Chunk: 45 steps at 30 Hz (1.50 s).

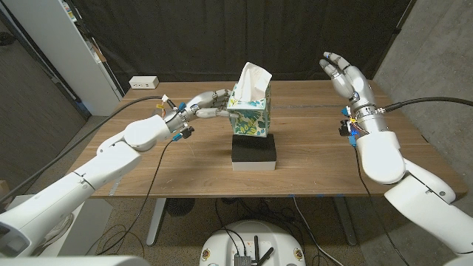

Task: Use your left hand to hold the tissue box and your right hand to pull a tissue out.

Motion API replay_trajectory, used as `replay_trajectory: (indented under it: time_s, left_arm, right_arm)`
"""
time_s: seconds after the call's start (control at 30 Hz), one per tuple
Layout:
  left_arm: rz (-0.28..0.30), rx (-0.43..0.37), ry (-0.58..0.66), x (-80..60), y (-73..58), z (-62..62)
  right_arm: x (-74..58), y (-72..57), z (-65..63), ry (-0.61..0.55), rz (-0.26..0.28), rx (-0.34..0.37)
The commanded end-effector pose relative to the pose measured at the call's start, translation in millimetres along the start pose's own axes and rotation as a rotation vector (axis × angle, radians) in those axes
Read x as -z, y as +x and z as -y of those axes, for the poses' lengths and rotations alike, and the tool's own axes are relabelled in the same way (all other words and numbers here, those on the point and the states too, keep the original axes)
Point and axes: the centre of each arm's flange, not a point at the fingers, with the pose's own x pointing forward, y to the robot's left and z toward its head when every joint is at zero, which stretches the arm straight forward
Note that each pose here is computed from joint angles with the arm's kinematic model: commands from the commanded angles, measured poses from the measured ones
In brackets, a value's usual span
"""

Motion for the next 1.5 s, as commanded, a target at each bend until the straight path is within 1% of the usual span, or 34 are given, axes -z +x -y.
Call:
replay_trajectory:
  time_s: [0.03,0.17,0.53,0.63,1.03,1.5]
  left_arm:
    - [-0.002,-0.011,0.006,-2.0,-4.4,0.9]
    - [0.000,-0.018,0.001,-1.9,-6.6,0.0]
    - [0.005,-0.016,0.007,-2.8,-5.9,-2.3]
    - [0.005,-0.013,0.005,-2.8,-5.6,-2.6]
    - [0.002,-0.013,0.004,-3.1,-5.9,-1.4]
    - [0.003,-0.007,-0.001,-3.1,-5.4,2.4]
  right_arm:
    - [-2.4,-5.3,-5.2,-0.089,0.026,0.039]
    - [-2.6,-5.2,-6.5,-0.091,0.020,0.032]
    - [-8.6,-3.7,-10.0,-0.065,0.054,0.018]
    - [-11.4,-1.9,-11.0,-0.050,0.069,0.006]
    - [-25.4,7.0,-17.7,-0.058,0.118,-0.032]
    - [-38.7,13.3,-21.3,-0.069,0.154,-0.077]
